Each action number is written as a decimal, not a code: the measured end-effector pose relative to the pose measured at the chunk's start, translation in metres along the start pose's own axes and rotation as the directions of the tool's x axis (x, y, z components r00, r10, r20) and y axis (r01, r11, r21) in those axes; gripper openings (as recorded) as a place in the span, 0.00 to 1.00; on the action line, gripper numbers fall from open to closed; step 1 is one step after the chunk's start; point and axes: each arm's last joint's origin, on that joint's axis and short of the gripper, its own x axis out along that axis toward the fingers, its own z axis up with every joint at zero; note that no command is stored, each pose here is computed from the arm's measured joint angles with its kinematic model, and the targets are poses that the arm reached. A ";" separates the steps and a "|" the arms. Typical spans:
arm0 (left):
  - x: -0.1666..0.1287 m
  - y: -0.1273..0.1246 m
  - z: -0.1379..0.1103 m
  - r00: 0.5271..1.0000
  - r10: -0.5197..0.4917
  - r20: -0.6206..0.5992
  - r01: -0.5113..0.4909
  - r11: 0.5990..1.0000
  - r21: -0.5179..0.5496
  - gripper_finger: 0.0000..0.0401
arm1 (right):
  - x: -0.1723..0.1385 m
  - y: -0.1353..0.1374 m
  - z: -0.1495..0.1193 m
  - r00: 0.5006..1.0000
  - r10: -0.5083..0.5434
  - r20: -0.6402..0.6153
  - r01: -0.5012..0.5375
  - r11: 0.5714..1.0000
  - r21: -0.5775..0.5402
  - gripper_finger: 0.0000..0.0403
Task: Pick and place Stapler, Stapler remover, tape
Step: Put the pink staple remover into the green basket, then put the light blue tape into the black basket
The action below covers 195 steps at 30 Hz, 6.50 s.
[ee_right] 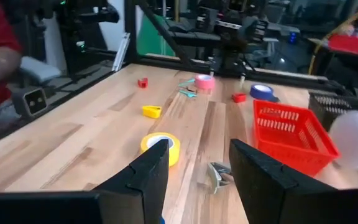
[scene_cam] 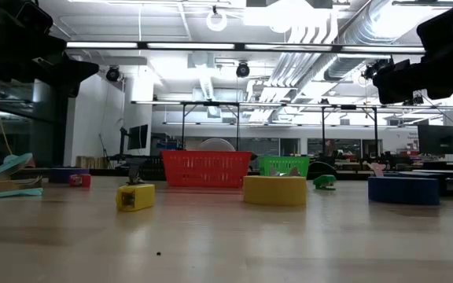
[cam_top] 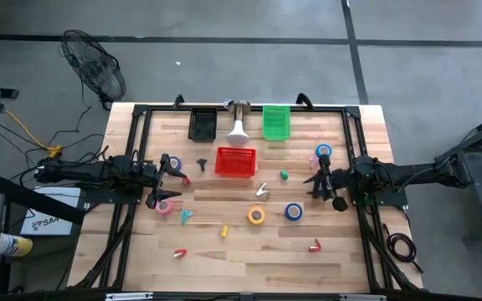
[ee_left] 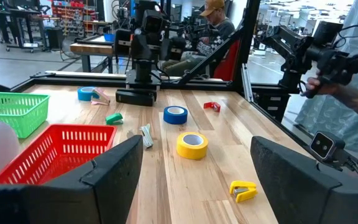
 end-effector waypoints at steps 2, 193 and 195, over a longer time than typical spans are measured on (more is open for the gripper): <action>0.000 0.000 0.000 1.000 0.000 0.000 0.000 1.000 0.000 0.73 | 0.000 -0.002 0.000 0.998 -0.056 -0.005 0.057 0.990 0.131 0.40; 0.000 0.000 0.000 1.000 0.000 0.000 0.000 1.000 0.000 0.73 | 0.086 -0.213 0.044 0.330 -0.464 -0.822 0.899 0.419 0.124 0.45; 0.000 0.000 0.000 1.000 0.000 0.001 0.000 1.000 0.000 0.73 | 0.077 -0.207 0.051 0.274 -0.456 -0.847 0.926 0.364 0.103 0.45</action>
